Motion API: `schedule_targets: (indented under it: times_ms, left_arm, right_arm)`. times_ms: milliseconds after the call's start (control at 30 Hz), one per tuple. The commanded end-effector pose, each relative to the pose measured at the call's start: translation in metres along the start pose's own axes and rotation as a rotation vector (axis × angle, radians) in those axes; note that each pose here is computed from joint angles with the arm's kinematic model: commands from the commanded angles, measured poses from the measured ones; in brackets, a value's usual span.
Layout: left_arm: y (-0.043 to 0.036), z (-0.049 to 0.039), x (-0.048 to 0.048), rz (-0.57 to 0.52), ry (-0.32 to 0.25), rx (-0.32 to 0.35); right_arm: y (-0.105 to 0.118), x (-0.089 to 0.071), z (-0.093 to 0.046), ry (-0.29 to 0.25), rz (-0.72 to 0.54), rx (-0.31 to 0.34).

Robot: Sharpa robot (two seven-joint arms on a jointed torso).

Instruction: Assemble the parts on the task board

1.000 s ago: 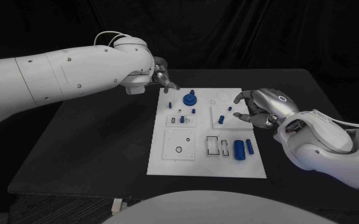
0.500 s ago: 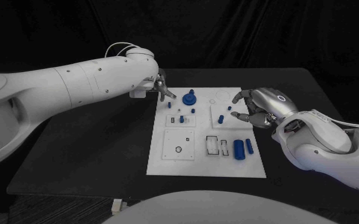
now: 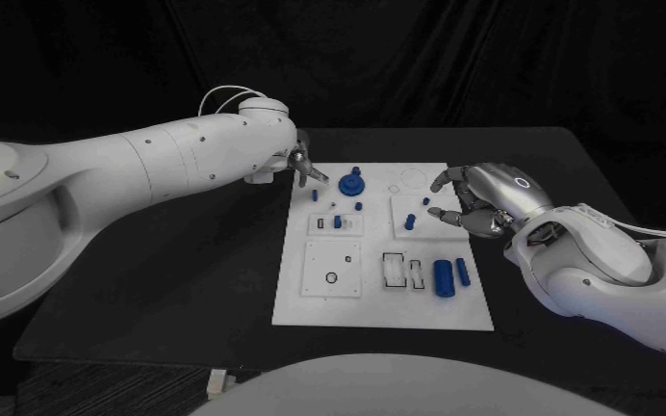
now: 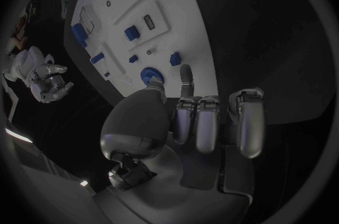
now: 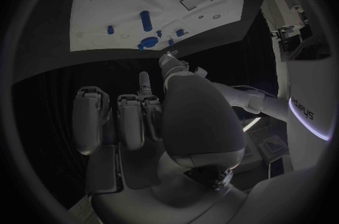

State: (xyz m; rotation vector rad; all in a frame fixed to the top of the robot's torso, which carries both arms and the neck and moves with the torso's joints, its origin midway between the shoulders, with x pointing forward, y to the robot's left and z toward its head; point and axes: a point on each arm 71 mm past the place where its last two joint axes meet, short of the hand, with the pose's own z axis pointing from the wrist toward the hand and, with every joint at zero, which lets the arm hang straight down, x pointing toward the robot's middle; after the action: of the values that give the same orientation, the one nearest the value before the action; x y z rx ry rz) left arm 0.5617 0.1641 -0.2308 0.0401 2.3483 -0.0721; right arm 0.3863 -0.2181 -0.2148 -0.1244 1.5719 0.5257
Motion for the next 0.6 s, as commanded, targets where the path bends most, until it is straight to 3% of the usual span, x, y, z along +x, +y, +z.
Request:
schedule_targets:
  times_ms: [33,400,600]
  left_arm:
    - [-0.0040,0.0015,-0.0001,0.002,-0.023,0.034]
    - [-0.0067,0.0083,0.0097,0.004,0.001,0.037]
    - [-0.0043,0.0118,0.0122,0.004,0.012,0.021]
  right_arm:
    - [0.001,0.000,0.000,-0.013,0.006,-0.001]
    - [0.001,0.000,0.001,-0.012,0.006,-0.002]
    - [0.002,0.000,0.001,-0.012,0.007,-0.004]
